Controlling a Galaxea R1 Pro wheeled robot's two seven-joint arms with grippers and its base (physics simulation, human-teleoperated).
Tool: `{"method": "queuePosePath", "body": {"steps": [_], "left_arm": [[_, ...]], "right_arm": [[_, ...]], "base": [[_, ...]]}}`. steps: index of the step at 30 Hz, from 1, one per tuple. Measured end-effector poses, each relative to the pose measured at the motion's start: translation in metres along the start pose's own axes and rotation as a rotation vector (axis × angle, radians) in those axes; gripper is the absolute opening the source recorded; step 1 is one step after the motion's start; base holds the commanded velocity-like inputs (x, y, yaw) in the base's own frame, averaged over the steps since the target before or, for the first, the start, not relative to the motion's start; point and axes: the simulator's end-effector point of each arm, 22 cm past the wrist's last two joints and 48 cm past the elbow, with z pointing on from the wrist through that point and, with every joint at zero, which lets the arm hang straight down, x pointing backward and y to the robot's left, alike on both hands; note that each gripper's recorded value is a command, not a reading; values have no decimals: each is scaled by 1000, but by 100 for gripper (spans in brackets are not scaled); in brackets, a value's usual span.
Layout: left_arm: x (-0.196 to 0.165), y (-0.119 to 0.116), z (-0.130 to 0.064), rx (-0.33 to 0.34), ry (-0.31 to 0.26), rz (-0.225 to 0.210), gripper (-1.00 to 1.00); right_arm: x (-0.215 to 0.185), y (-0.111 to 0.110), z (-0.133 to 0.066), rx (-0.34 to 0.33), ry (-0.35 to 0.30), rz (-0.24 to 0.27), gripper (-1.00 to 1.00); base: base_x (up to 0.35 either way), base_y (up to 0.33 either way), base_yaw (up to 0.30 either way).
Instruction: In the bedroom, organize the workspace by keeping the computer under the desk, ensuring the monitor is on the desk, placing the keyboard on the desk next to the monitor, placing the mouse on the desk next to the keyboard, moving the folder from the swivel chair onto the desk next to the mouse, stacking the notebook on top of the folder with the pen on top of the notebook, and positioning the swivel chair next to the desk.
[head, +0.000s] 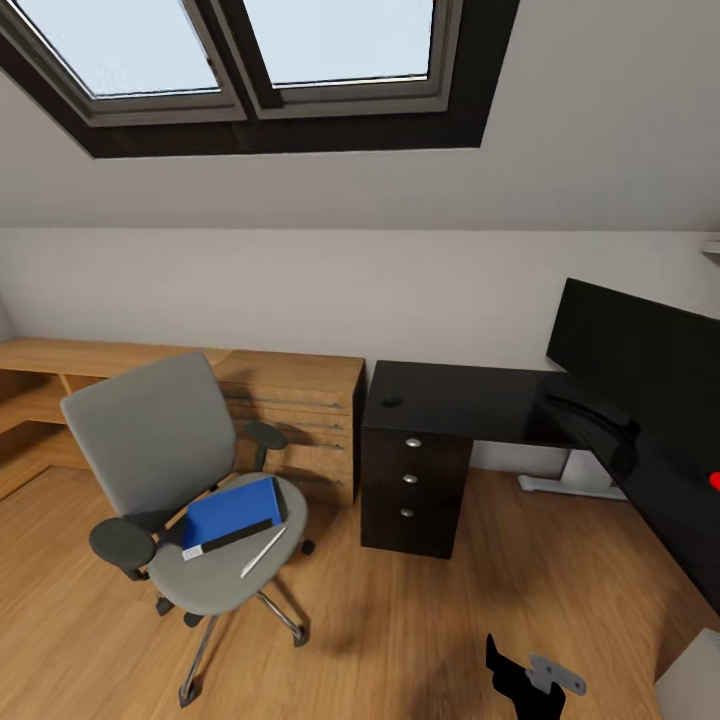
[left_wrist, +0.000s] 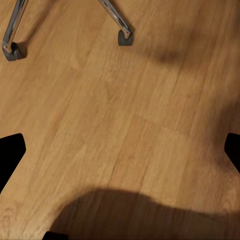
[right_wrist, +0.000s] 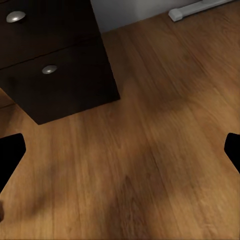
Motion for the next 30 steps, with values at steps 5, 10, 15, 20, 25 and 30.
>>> {"method": "queuePosePath", "body": {"steps": [5, 10, 15, 20, 25, 30], "left_arm": [[0, 0, 0, 0, 1, 0, 100], [1, -1, 0, 1, 1, 0, 100], [1, -1, 0, 1, 2, 0, 100], [1, -1, 0, 1, 2, 0, 100], [1, -1, 0, 1, 3, 0, 100], [1, 0, 0, 0, 2, 0, 100]], "right_arm": [[0, -1, 0, 0, 0, -1, 100], [0, 0, 0, 0, 1, -1, 100], [0, -1, 0, 0, 1, -2, 100], [0, -1, 0, 1, 1, -2, 100], [1, -1, 0, 1, 2, -2, 100], [1, -2, -1, 1, 3, -3, 100]], "base": [[0, 0, -4], [0, 0, -1], [0, 0, 0], [0, 0, 0], [0, 0, 0], [0, 0, 0]]}}
